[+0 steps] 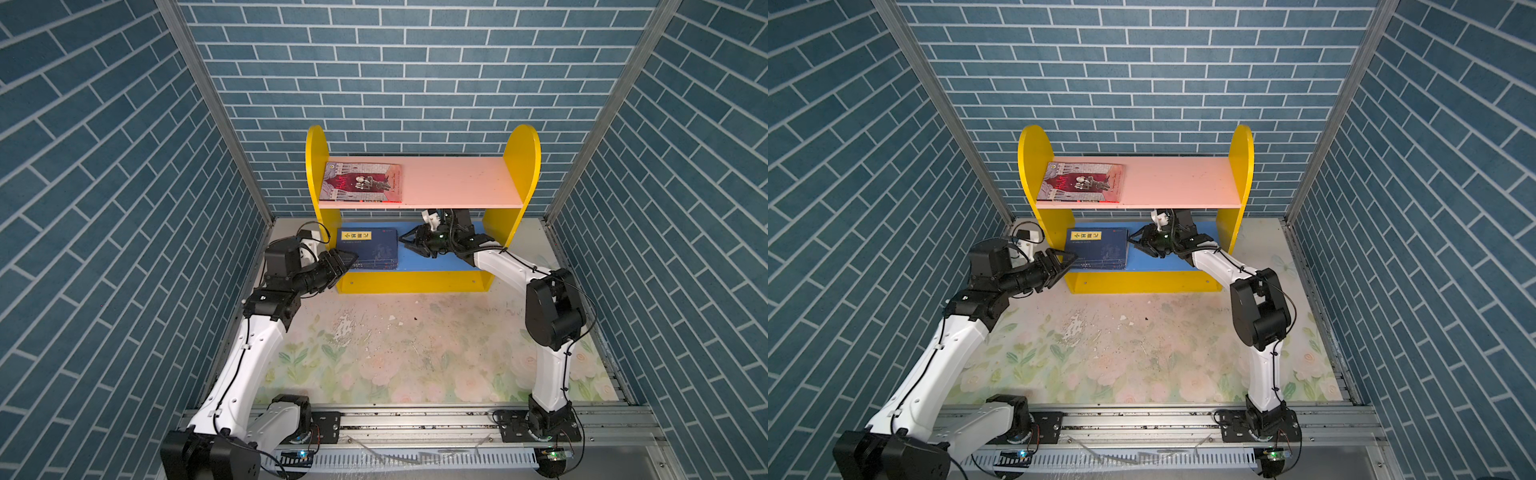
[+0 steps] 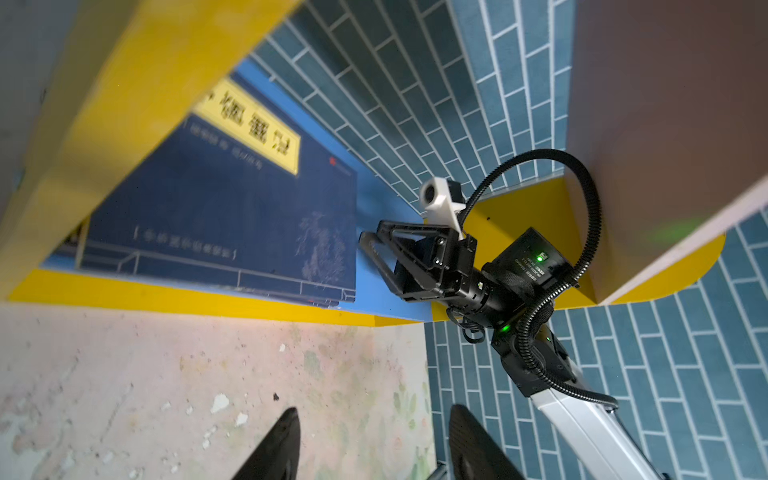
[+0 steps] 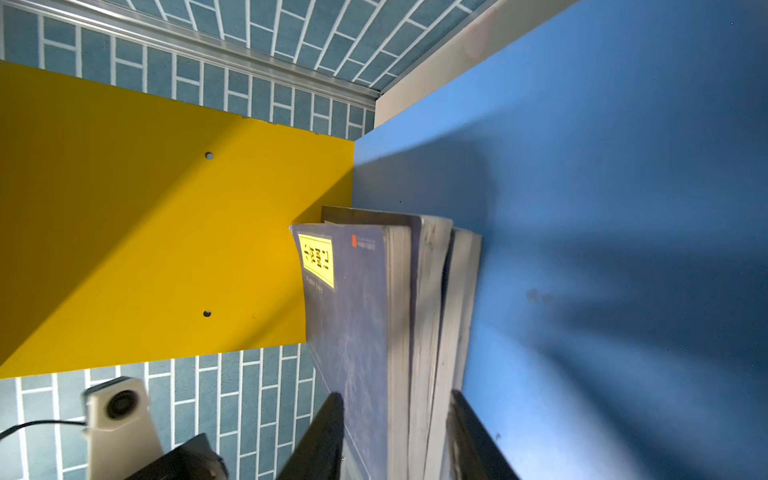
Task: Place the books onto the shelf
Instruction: 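Open both grippers and withdraw them from the shelf toward the robot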
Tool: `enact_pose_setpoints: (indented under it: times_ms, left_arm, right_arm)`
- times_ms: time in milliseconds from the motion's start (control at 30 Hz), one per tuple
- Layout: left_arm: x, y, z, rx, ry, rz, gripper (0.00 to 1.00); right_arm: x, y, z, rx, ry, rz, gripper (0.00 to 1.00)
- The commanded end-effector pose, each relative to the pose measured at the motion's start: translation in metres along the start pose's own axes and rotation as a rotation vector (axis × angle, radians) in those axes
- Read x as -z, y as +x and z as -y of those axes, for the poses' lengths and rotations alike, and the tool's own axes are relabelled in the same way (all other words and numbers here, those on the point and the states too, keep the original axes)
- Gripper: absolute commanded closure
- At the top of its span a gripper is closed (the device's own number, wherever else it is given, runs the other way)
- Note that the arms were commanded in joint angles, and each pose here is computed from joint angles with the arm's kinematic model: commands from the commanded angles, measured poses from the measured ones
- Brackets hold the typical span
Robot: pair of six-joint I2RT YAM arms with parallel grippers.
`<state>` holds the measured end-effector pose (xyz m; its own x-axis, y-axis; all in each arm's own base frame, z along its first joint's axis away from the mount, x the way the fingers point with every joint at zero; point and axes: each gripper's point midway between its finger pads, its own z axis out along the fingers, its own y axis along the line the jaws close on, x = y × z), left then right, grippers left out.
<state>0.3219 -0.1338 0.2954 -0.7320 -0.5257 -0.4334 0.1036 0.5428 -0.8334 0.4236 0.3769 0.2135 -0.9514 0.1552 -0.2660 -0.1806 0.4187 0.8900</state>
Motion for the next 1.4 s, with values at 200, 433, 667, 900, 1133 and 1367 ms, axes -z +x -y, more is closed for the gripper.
enact_pose_setpoints:
  times_ms: [200,433,667,900,1133,1367]
  left_arm:
    - [0.002,0.011,-0.023,-0.286,-0.100,-0.055,0.41]
    - [0.007,0.009,-0.024,-0.293,-0.117,-0.041,0.41]
    - [0.029,-0.010,-0.021,-0.241,-0.125,0.033,0.41]
    - [0.030,-0.007,-0.026,-0.161,-0.109,0.036,0.41]
    - [-0.010,0.009,-0.063,-0.039,-0.067,-0.027,0.47]
    - [-0.031,0.004,-0.071,-0.067,-0.053,0.004,0.47]
  right_arm:
    - [0.046,0.040,-0.025,0.157,0.038,0.010,0.66]
    - [0.041,0.115,-0.035,0.372,0.183,-0.143,0.72]
    - [0.012,0.155,-0.061,0.635,0.259,-0.164,0.74]
    - [-0.008,0.164,-0.064,0.597,0.179,-0.125,0.75]
    - [0.024,0.139,-0.071,0.587,0.214,0.112,0.76]
    - [0.082,0.141,-0.076,0.566,0.242,0.219,0.76]
